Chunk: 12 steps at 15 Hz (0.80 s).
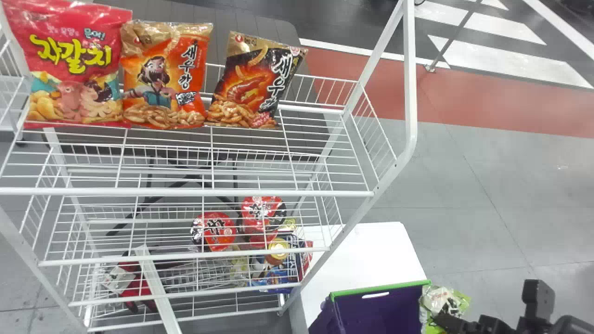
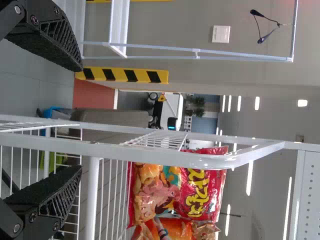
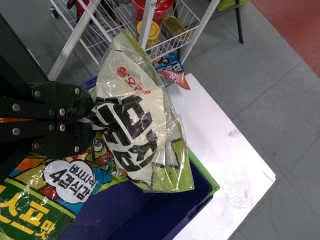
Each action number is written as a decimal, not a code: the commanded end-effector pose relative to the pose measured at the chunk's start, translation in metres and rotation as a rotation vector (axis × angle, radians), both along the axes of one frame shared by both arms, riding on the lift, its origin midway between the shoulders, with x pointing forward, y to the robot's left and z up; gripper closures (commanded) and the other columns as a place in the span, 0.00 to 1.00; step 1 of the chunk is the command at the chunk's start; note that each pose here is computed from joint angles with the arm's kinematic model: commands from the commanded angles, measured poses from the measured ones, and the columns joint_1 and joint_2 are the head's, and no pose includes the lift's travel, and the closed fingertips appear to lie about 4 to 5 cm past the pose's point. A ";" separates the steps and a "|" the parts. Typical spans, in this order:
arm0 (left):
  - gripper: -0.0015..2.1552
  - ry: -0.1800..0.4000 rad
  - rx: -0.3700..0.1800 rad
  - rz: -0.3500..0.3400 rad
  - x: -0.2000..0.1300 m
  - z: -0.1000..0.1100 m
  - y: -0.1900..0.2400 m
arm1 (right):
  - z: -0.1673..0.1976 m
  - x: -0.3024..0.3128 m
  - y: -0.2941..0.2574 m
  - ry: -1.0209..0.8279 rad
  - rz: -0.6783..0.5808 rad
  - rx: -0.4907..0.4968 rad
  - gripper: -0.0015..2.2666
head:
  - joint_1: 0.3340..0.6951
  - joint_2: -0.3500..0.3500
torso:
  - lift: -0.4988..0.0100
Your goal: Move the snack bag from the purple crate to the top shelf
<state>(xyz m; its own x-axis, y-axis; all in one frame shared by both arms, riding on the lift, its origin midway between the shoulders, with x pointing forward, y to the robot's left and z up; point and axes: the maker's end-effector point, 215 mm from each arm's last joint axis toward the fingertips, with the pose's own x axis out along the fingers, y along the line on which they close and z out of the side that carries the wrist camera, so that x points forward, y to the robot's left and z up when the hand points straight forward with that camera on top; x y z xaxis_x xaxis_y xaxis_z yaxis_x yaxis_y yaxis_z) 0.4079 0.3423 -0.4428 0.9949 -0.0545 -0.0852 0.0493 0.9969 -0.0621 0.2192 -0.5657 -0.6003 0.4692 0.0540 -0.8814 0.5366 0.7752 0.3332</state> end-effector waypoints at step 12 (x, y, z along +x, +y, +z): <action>0.06 0.000 0.001 -0.001 0.000 0.000 0.001 | -0.002 0.000 0.002 -0.003 0.001 0.000 0.76 | 1.00 0.00 | 1.00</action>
